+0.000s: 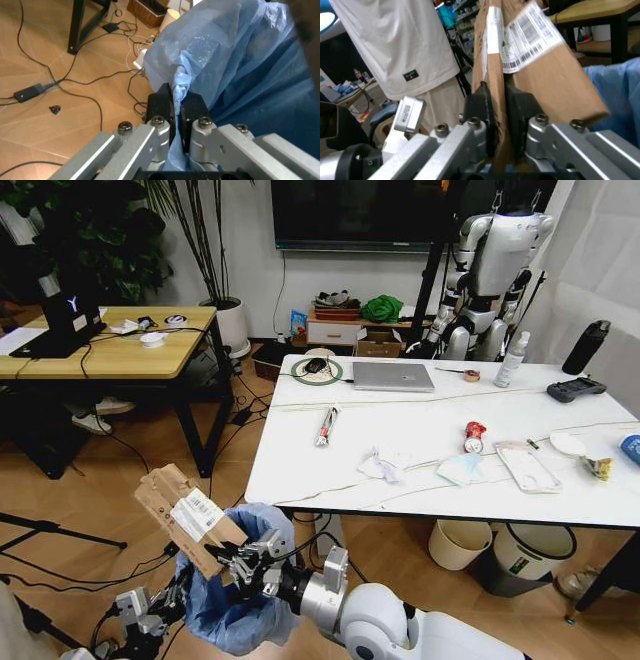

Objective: Pick up the trash bin and place the trash from the table into it.

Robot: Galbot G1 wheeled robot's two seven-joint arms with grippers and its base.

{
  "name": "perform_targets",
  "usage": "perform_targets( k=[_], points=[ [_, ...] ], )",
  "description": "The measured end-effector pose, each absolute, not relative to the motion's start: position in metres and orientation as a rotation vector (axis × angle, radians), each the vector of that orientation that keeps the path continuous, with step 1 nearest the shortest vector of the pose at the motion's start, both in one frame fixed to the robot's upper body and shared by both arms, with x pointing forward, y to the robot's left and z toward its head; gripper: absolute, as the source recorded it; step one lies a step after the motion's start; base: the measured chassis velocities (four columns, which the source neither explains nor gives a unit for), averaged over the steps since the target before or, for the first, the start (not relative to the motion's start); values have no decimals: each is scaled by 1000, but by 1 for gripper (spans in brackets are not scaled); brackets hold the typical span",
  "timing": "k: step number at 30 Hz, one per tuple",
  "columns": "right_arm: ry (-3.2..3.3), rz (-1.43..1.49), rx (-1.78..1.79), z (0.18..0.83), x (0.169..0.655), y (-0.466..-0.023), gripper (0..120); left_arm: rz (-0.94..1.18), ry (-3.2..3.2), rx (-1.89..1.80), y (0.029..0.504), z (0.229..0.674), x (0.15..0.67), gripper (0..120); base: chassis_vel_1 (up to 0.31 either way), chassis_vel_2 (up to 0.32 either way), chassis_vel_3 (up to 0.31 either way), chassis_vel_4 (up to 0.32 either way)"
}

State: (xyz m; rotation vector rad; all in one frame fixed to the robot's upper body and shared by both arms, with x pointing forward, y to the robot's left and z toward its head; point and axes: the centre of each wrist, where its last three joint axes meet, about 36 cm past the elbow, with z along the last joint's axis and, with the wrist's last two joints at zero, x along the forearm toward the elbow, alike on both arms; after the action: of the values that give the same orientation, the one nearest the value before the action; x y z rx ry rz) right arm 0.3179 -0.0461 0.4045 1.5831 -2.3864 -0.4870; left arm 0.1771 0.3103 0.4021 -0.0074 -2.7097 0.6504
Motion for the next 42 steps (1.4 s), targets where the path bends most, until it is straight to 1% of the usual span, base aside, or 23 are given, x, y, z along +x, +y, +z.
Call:
perform_targets(
  k=[1,2,7,8,9,15,16,17,18,19,20,22,23,24,26,30,35,37,42],
  points=[
    [-2388,-484,1580,403,318,-45,16,650,-2712,-11,310,403,177,0,0,0,0,0],
    [-2388,-484,1580,403,318,-45,16,650,-2712,-11,310,403,177,0,0,0,0,0],
    [-2403,-460,1552,397,317,-51,38,633,-2717,-20,313,407,178,0,0,0,0,0],
    [-2405,-456,1547,396,316,-52,41,629,-2717,-18,313,408,177,0,0,0,0,0],
    [-2405,-456,1547,396,316,-52,41,629,-2717,-18,313,408,177,0,0,0,0,0],
    [-2423,-451,1540,394,311,-50,65,608,-2724,-14,318,422,173,0,0,0,0,0],
    [-2423,-451,1540,394,311,-50,65,608,-2724,-14,318,422,173,0,0,0,0,0],
    [-2426,-452,1540,394,311,-50,68,605,-2725,-14,319,424,172,0,0,0,0,0],
    [-2431,-453,1539,395,312,-49,77,599,-2727,-14,320,426,171,0,0,0,0,0],
    [-2442,-454,1537,397,313,-50,81,589,-2729,-12,322,429,170,0,0,0,0,0],
    [-2453,-456,1534,399,315,-51,84,577,-2729,-12,324,431,169,0,0,0,0,0],
    [-2471,-453,1527,402,318,-56,91,561,-2725,-20,325,433,167,0,0,0,0,0],
    [-2471,-453,1527,402,318,-56,91,561,-2725,-20,325,433,167,0,0,0,0,0],
    [-2487,-453,1521,405,320,-60,97,554,-2726,-28,324,434,167,0,0,0,0,0],
    [-2521,-467,1512,415,323,-65,100,553,-2724,-35,322,430,168,0,0,0,0,0],
    [-2588,-478,1470,428,328,-79,100,540,-2705,-29,324,419,170,0,0,0,0,0],
    [-2709,-531,1338,452,344,-117,100,506,-2686,-94,330,414,183,0,0,0,0,0],
    [-2727,-535,1307,454,346,-125,100,503,-2684,-107,331,414,186,0,0,0,0,0],
    [-2798,-494,1090,454,355,-158,100,498,-2667,-147,333,418,197,0,0,0,0,0]
  ],
)
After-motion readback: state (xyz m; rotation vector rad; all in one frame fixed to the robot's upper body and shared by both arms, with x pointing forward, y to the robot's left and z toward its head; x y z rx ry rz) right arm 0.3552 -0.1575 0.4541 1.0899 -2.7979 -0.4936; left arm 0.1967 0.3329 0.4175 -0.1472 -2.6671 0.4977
